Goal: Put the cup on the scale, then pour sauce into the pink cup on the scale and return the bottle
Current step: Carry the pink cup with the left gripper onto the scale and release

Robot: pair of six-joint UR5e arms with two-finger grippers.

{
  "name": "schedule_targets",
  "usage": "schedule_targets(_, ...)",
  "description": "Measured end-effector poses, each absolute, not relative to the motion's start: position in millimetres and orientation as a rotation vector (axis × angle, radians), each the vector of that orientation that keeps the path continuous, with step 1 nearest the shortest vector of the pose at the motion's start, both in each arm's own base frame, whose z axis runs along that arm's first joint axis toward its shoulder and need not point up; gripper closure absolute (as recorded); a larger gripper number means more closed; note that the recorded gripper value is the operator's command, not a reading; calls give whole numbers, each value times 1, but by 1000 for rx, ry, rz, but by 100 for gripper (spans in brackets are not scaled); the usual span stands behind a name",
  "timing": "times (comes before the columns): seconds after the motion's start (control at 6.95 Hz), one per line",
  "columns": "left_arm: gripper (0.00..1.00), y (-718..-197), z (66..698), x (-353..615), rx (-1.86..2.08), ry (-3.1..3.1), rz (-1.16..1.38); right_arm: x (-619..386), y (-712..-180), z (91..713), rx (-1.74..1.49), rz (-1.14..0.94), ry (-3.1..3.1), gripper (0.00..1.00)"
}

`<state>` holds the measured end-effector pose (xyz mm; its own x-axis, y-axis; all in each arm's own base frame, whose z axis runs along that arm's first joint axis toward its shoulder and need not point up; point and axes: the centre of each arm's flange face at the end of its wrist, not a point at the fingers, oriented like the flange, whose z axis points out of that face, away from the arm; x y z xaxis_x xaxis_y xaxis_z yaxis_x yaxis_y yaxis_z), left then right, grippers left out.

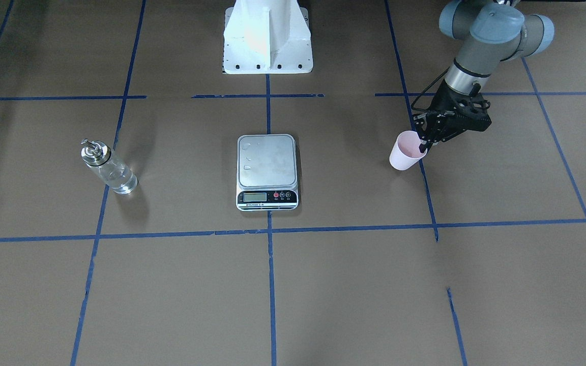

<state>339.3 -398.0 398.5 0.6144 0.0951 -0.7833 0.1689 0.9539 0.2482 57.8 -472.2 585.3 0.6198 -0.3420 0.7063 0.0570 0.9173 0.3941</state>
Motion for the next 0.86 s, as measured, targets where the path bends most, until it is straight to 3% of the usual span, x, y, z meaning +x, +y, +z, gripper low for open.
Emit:
schedule_targets(0.58,100,-430,230,425,216,910,-122,58,-471,586,351,-234,-877,0)
schedule_targets(0.86,100,-430,180,484,150,935,-170,58,-471,586,350,-234,-877,0)
